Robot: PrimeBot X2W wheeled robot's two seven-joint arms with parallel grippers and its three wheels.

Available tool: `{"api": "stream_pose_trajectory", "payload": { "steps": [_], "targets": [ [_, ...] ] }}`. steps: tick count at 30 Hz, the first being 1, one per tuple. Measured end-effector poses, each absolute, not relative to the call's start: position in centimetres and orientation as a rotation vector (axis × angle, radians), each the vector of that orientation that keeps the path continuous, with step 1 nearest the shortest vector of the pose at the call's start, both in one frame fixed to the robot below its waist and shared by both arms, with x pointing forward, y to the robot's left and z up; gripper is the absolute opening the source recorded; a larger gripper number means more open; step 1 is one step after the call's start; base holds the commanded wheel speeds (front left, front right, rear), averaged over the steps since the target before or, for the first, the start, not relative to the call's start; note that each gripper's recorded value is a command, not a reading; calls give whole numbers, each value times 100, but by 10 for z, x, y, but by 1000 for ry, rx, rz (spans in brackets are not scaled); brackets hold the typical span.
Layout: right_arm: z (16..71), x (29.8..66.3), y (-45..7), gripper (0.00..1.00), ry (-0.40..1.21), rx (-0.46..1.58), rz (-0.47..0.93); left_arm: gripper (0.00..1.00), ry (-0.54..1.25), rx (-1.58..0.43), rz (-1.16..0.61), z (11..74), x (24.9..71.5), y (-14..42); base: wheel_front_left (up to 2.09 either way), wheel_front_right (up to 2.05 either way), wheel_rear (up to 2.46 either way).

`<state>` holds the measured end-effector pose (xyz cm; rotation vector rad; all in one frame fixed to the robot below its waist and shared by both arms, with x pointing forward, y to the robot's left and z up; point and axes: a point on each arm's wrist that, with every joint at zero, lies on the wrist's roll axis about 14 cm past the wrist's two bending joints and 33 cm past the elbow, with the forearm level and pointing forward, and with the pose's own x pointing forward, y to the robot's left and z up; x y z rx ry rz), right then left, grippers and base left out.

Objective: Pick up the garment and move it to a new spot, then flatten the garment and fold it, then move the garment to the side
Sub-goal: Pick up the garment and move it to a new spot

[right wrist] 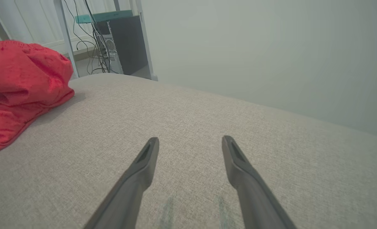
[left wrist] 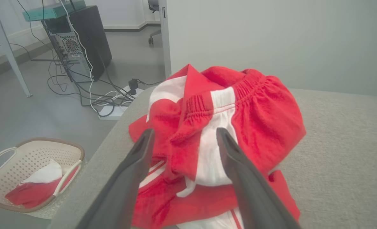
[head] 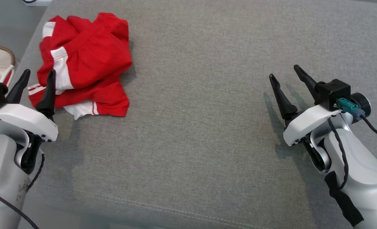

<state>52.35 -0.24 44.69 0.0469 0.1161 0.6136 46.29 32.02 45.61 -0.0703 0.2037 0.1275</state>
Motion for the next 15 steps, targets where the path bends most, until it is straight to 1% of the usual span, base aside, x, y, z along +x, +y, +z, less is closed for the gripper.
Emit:
{"api": "stream_pose_trajectory", "payload": {
  "steps": [6, 13, 14, 15],
  "targets": [
    [427, 529, -32, 100, 155, 41, 549, 100, 266, -63, 84, 436, 485, 317, 0, 0, 0],
    [416, 532, -62, 100, 177, 33, 482, 100, 344, -66, 75, 407, 493, 312, 0, 0, 0],
    [418, 532, -64, 100, 174, 32, 478, 63, 344, -63, 77, 407, 495, 312, 0, 0, 0],
    [420, 532, -65, 100, 169, 32, 475, 9, 341, -62, 77, 409, 497, 311, 0, 0, 0]
  ]
}}
